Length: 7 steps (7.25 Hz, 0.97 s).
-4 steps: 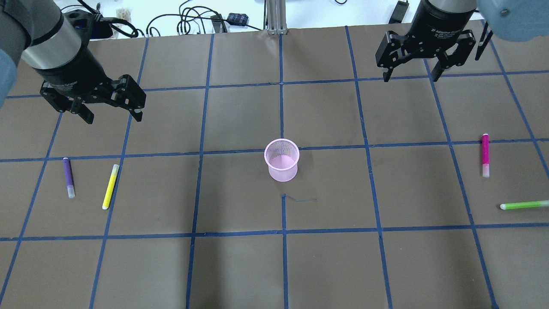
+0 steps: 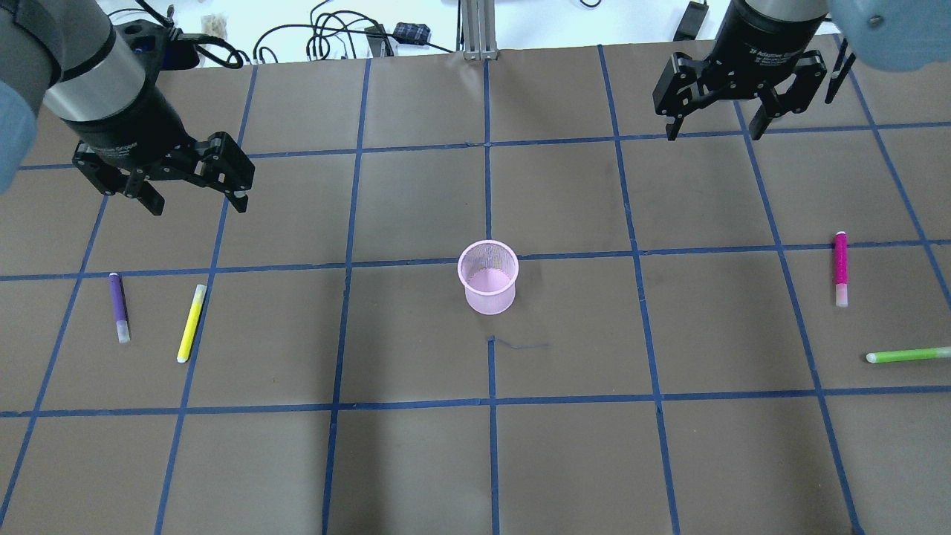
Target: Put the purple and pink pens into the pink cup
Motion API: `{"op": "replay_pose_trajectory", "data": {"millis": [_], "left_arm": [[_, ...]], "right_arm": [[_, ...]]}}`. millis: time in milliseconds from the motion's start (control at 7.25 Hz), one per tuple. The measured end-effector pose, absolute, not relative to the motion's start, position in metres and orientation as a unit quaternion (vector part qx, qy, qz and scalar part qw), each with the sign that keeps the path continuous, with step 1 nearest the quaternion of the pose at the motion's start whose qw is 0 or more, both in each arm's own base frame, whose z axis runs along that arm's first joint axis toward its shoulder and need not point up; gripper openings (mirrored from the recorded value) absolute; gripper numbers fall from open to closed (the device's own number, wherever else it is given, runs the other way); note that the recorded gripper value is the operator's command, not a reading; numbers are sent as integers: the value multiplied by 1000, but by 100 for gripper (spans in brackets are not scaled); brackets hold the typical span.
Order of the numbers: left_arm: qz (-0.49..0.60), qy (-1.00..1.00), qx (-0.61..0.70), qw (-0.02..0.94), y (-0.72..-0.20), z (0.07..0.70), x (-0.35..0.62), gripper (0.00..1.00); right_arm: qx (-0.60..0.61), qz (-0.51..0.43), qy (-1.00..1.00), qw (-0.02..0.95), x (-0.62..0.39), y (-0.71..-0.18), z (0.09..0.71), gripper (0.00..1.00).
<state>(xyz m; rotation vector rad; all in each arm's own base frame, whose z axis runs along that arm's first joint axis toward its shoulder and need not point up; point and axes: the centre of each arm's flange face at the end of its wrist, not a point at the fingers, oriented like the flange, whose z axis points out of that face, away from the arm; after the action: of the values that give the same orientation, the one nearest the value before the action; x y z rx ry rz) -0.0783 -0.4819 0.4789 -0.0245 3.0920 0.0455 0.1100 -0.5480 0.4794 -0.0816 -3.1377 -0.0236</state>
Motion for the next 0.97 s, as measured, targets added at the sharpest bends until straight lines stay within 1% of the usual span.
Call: {"op": "replay_pose_trajectory", "data": {"millis": [276,552,828,966], "left_arm": [[16,999,-8,27,-481,478,-78,100],[15,999,-9,27,-483,477,-76,100],[14,999,-15,28,-485,478,-71,100],[18,999,-27,30,-489,474,-58,100]], "right_arm": [[-39,-13,-999,0,86,-553,476,100],[-28,-32,-999,0,32,-572,446,100],[-63,-38,-997,5,-61,-591,407,100],[-79,-41,-996,6,-115,-593,377,100]]}}
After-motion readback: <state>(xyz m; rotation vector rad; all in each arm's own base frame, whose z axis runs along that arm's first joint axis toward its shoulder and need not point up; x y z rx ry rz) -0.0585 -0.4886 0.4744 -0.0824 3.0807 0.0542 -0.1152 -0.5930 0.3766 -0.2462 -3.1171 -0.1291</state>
